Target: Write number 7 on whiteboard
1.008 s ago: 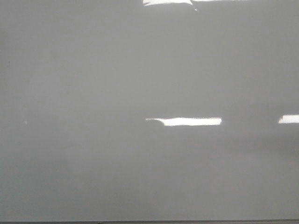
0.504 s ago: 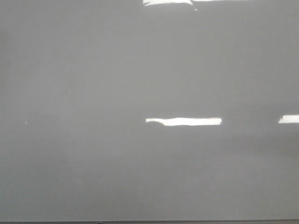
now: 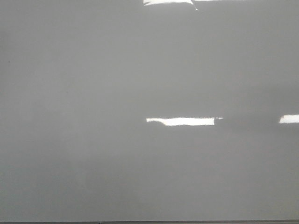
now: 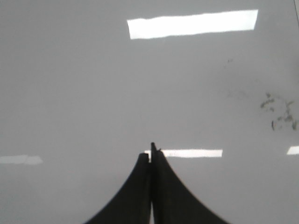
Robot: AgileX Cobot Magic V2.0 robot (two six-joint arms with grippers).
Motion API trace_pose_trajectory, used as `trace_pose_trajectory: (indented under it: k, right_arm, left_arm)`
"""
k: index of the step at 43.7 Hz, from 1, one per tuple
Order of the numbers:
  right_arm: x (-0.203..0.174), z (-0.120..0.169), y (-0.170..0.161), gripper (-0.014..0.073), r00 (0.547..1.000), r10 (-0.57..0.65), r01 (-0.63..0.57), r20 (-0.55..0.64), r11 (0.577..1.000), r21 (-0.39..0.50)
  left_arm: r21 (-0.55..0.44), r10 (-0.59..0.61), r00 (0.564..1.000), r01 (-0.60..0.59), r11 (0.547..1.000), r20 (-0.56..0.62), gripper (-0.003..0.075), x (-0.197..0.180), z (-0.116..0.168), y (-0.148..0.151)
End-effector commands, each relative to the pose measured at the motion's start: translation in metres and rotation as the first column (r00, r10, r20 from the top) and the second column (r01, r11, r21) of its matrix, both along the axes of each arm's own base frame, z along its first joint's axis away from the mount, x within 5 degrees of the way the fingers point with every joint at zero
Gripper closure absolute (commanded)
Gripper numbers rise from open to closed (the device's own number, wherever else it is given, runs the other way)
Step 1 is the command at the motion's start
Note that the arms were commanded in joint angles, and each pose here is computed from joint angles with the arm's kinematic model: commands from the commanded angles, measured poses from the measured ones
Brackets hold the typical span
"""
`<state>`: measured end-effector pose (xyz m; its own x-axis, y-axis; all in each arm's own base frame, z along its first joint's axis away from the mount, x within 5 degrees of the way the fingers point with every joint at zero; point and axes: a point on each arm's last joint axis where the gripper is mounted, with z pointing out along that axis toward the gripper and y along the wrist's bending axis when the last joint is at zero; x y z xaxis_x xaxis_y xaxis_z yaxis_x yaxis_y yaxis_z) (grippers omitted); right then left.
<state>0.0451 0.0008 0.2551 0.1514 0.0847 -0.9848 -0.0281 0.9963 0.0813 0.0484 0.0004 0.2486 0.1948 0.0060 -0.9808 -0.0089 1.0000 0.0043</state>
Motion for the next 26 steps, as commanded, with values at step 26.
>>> trace_pose_trajectory:
  k: [26]
  right_arm:
    - [0.014, 0.12, 0.0, 0.0664, 0.955, -0.009, -0.004, -0.296, 0.999, -0.043]
  left_arm:
    - [-0.01, -0.033, 0.989, 0.032, 0.999, -0.145, 0.0741, 0.007, 0.139, -0.003]
